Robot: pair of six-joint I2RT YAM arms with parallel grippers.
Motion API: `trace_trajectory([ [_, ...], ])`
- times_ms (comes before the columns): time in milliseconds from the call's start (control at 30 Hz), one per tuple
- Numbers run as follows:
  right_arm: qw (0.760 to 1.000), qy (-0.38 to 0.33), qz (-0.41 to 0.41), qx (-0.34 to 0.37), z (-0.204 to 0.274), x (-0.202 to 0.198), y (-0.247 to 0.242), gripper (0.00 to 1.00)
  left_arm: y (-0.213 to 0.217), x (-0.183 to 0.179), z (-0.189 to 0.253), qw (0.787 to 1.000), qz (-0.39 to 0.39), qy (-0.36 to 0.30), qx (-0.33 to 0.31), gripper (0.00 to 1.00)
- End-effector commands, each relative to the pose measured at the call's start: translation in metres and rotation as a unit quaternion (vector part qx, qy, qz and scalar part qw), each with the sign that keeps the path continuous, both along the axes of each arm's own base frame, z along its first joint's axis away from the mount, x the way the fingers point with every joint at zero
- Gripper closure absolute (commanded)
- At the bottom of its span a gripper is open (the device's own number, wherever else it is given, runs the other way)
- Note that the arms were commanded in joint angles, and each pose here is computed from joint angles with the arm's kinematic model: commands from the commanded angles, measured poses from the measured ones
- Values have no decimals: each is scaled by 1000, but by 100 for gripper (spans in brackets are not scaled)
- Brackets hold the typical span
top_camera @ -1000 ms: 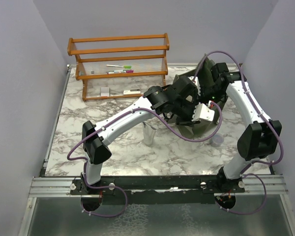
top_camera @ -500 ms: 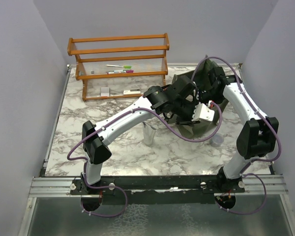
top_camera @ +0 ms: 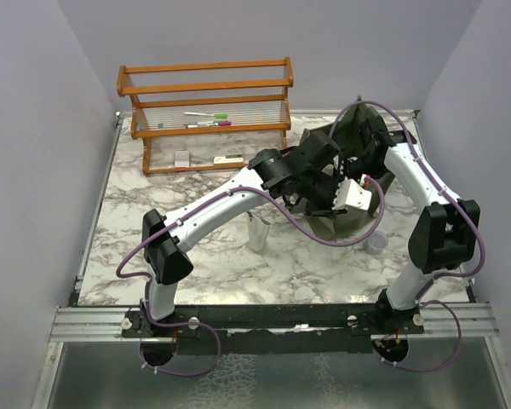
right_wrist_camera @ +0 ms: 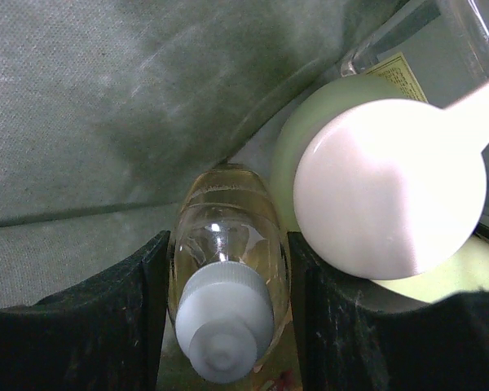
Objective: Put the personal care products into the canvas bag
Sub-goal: Place the care product in the canvas bag.
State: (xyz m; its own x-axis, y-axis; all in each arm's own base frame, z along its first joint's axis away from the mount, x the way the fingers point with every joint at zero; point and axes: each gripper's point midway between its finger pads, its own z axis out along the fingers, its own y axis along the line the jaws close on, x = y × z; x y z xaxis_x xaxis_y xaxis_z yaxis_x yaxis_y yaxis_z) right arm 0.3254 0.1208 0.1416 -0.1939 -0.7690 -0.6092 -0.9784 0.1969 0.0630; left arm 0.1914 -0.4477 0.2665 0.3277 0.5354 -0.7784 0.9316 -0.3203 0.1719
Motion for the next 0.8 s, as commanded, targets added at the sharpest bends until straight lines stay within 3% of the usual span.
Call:
trace_trajectory([
  [0,998,-68,0,-5,4,39,0,60,-8,-20,51,997,-34,-2,-70,100],
  [67,998,-63,-1,-8,2,38,-1,59,-8,-20,49,997,-34,-1,-68,100],
  [200,998,-59,-1,-5,3,36,0,45,-7,-20,47,997,-34,-1,-65,100],
  [767,999,-39,-7,-21,-10,26,-6,40,-2,-20,40,998,-33,-4,-55,100],
])
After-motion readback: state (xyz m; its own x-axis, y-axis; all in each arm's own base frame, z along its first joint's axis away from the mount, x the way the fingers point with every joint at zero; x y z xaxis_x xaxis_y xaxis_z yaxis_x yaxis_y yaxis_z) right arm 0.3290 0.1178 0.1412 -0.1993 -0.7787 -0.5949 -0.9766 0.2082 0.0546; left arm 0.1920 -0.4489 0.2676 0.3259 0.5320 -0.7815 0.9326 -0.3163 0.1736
